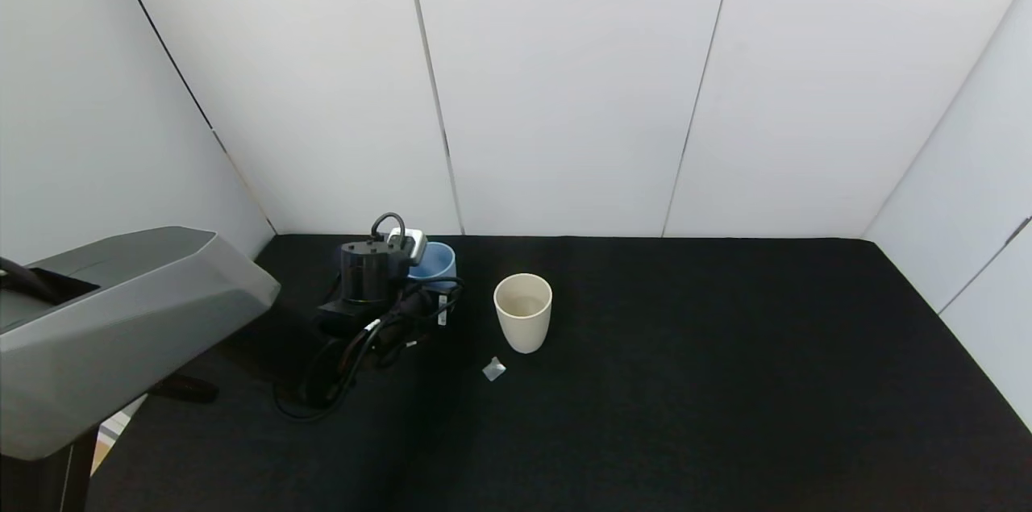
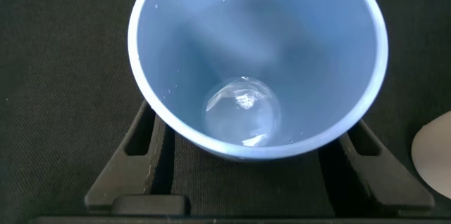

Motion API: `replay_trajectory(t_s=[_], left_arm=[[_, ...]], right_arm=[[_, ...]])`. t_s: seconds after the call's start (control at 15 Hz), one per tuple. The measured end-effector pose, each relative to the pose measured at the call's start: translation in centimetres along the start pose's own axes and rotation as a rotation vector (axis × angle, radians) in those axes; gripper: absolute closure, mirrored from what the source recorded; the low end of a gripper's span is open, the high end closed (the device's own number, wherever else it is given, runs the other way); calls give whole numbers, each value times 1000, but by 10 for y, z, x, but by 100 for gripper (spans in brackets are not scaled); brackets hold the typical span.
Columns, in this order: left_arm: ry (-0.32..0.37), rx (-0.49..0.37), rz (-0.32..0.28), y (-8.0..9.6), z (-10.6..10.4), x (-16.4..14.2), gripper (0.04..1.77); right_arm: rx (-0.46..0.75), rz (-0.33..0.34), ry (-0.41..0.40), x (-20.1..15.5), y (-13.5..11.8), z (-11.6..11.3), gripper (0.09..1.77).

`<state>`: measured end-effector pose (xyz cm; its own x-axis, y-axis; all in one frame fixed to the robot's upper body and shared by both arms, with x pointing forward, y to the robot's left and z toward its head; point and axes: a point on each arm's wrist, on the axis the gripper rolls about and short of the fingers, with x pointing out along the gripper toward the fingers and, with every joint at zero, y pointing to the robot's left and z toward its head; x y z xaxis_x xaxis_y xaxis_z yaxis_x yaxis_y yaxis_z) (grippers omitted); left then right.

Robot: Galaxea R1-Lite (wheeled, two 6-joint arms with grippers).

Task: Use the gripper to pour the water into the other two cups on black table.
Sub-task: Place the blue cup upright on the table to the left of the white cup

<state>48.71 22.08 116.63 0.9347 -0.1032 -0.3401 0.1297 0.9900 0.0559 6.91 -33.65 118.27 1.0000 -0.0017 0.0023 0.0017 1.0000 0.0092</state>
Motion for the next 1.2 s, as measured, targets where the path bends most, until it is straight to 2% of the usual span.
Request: replay_trajectory(t_s=[0.4,0.8,1.2], left_arm=[[11,-5,-3,0,-4,4,64],[12,-8,0,1,-5,4,35],[6,-10,6,4,-3,5,22]], right_arm=[[0,0,0,0,0,0,15],[0,0,0,0,0,0,15],[0,0,0,0,0,0,15]])
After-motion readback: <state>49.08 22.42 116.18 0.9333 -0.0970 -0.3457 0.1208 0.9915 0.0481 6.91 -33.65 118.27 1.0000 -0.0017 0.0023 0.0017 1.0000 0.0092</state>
